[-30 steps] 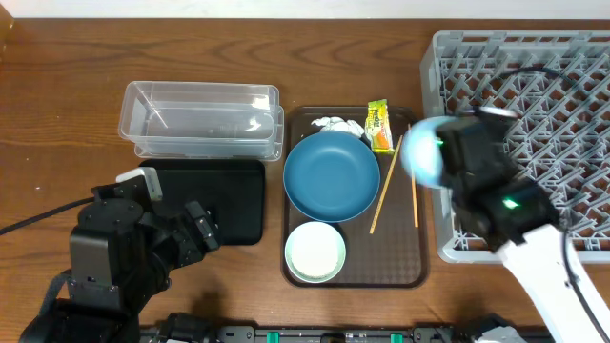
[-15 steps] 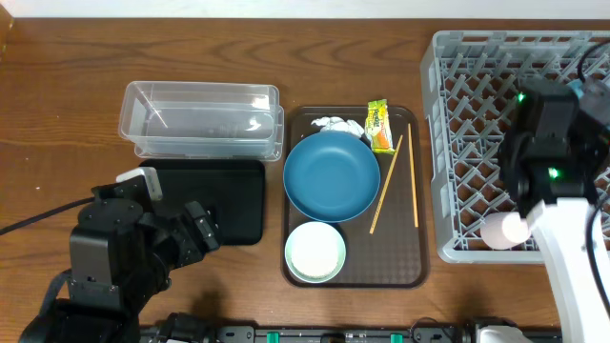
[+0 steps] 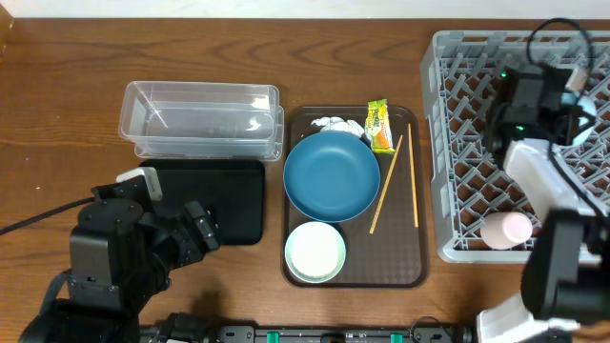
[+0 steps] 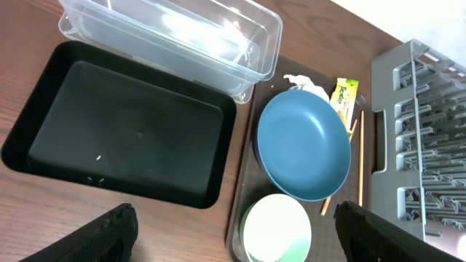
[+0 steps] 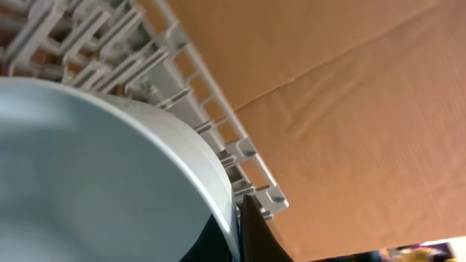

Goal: Sort waste into correct bins and load items into the dishwasher rack
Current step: 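Carry the light-blue bowl to the dish rack and release it, then grasp the rim of the large blue bowl with the right gripper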

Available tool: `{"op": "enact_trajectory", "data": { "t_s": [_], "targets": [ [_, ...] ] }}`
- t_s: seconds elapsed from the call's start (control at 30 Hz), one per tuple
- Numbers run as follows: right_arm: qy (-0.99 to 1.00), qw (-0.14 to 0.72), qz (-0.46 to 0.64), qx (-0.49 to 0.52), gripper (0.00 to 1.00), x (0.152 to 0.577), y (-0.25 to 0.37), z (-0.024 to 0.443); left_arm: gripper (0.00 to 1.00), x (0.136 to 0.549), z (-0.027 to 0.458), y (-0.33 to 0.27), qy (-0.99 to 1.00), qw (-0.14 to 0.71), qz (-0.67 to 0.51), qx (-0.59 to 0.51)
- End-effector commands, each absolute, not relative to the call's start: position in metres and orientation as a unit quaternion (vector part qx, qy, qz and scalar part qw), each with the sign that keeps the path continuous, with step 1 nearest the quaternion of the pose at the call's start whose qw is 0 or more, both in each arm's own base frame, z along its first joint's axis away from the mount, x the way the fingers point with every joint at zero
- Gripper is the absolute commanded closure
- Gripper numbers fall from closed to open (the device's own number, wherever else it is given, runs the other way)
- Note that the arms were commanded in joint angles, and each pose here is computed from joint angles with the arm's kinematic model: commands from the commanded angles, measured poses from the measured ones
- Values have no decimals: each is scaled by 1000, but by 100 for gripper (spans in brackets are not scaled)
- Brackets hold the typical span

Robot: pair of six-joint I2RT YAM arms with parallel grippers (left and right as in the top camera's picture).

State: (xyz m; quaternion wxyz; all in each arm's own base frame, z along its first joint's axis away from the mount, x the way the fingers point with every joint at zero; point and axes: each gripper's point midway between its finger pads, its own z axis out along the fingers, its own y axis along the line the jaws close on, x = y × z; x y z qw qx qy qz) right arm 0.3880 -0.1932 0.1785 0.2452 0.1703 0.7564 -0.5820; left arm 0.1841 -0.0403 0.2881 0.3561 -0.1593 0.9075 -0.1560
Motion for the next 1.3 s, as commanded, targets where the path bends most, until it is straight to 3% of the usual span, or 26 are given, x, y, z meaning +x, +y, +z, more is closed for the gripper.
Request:
{"op": "enact_trajectory", "data": {
  "t_s": [0.0, 0.27, 0.33, 0.37, 0.47, 0.57, 0.63, 0.87, 1.0, 1.13, 1.17, 1.27],
  "targets": [
    [757, 185, -616, 118, 93, 391, -190, 159, 11, 184, 292, -37, 905, 363, -152, -164],
    [766, 211, -604, 55, 89, 415, -135, 142, 11, 184, 292, -37, 905, 363, -152, -164],
    [767, 218, -602, 44, 82, 418, -124, 142, 11, 184, 292, -37, 905, 363, -152, -164],
    [768, 221, -600, 39, 71, 419, -119, 142, 11, 184, 292, -37, 905, 363, -152, -164],
    [767, 231, -598, 38, 26, 421, -111, 144, 11, 184, 292, -37, 905, 363, -152, -164],
    [764, 246, -596, 36, 9, 422, -101, 153, 11, 184, 292, -37, 904, 363, -152, -163],
    [762, 267, -589, 37, 5, 423, -90, 167, 11, 184, 292, -37, 905, 363, -152, -164],
    [814, 378, -438, -49, 3, 434, -16, 199, 11, 184, 292, -37, 905, 363, -152, -164],
    [882, 410, -197, -124, 8, 421, 66, 180, 11, 184, 292, -37, 905, 363, -152, -164],
    [923, 362, 59, -117, 20, 392, 139, 156, 11, 184, 292, -37, 905, 363, -152, -164],
    [929, 345, 86, -99, 25, 388, 145, 149, 11, 184, 292, -37, 905, 363, -152, -164],
    [950, 293, 108, -19, 26, 377, 144, 124, 11, 184, 292, -37, 905, 363, -152, -164]
  ]
}}
